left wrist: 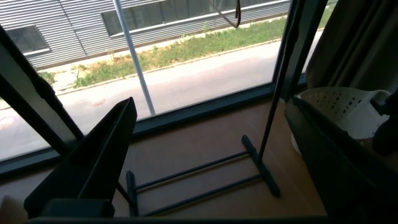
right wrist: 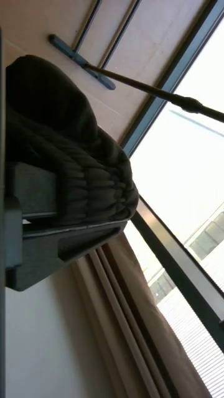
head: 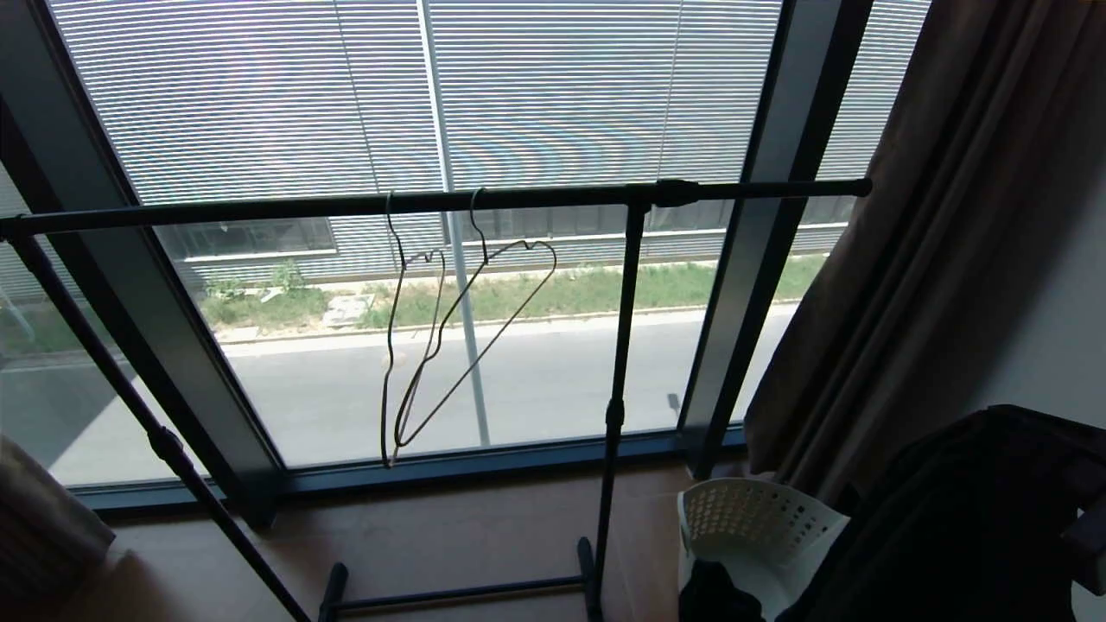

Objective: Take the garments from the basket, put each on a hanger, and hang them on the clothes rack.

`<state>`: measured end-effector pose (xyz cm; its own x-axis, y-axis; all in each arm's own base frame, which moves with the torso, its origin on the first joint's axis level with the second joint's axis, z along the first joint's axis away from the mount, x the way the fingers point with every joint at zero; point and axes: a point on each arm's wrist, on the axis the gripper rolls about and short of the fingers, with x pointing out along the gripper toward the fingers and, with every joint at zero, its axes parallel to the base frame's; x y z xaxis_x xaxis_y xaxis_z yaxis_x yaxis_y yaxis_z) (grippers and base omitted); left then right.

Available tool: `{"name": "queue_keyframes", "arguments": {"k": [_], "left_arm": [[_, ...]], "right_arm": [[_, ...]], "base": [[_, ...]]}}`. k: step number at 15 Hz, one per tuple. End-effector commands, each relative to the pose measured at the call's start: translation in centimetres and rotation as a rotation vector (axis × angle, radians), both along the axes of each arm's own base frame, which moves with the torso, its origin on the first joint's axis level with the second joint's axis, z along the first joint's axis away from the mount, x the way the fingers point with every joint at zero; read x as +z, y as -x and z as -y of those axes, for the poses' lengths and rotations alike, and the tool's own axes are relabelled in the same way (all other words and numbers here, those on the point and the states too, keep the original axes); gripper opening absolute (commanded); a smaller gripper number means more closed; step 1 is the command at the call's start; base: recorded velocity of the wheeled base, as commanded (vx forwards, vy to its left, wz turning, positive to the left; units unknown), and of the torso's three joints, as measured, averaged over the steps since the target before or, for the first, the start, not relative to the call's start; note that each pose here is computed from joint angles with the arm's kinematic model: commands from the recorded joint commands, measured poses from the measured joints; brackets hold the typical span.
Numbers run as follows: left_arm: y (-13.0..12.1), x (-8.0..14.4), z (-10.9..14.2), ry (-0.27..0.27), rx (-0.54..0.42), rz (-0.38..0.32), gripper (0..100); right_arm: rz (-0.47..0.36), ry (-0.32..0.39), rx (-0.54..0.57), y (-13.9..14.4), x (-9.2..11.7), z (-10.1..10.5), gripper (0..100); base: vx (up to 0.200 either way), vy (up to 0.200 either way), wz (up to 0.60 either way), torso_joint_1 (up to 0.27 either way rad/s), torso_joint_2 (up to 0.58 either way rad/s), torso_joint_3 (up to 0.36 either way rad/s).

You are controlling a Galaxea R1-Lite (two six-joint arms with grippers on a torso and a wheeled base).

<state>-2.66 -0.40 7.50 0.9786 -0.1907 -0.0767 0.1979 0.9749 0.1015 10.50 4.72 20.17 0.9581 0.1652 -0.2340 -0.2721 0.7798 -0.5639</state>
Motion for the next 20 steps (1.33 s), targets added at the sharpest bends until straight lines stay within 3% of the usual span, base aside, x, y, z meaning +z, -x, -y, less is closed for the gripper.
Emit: {"name": "queue_keyframes", "arguments": {"k": [1, 18, 20], "left_arm": [[-0.01, -0.01, 0.0, 0.0, 0.0, -0.002, 100], [0.0, -0.02, 0.0, 0.003, 0.002, -0.001, 100], [0.0, -0.02, 0.0, 0.003, 0.002, -0.001, 100]], "right_arm": [[-0.001, 0.001, 0.0, 0.0, -0.04, 0.0, 0], [-0.004, 0.002, 0.003, -0.05, -0.11, -0.04, 0], [-0.027, 0.017, -0.029, -0.68, -0.41, -0.06, 0]], "base": [[0.0, 0.2, 0.0, -0.002, 0.0, 0.002], [0.0, 0.012, 0.0, 0.0, 0.0, 0.0], [0.0, 0.0, 0.6, 0.002, 0.0, 0.002]]}}
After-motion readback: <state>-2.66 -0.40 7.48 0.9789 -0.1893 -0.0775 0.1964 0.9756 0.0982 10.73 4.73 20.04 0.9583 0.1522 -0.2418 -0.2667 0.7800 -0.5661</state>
